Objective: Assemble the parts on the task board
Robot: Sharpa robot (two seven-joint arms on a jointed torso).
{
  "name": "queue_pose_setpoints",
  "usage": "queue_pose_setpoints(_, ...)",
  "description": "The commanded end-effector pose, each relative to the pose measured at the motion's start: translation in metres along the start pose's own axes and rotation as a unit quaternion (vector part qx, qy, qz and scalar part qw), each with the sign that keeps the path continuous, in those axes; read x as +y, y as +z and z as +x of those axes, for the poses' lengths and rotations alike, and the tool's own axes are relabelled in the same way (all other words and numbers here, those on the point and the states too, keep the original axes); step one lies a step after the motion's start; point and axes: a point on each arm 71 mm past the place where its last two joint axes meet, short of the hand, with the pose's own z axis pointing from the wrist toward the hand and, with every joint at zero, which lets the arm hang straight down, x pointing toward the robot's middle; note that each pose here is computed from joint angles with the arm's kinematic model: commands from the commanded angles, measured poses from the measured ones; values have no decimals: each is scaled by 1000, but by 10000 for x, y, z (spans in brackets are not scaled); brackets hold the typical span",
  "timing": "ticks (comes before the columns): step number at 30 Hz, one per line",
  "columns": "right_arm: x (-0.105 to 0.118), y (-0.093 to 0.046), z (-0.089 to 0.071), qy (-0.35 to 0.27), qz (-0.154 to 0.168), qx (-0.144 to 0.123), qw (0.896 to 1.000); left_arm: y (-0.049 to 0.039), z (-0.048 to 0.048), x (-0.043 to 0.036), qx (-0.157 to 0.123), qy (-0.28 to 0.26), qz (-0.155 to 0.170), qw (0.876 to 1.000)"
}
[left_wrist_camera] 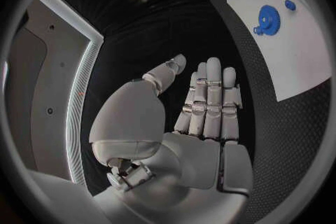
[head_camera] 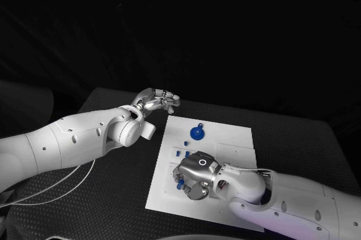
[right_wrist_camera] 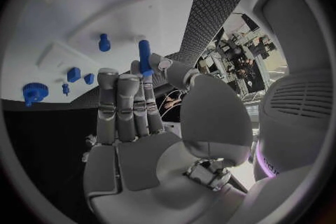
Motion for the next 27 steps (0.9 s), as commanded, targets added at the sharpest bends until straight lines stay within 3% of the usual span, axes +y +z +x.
queue_pose_setpoints(1, 0, 0, 12, -16, -1, 4, 1000, 2, 20, -15, 6, -5, 5, 1000)
queue_pose_setpoints(11, -20, -6, 21, -28, 2, 7, 1000, 2, 21, -15, 7, -5, 5, 1000)
queue_pose_setpoints(27, -14, -8, 70, -25, -4, 36, 999, 4, 31, -17, 8, -6, 5, 1000)
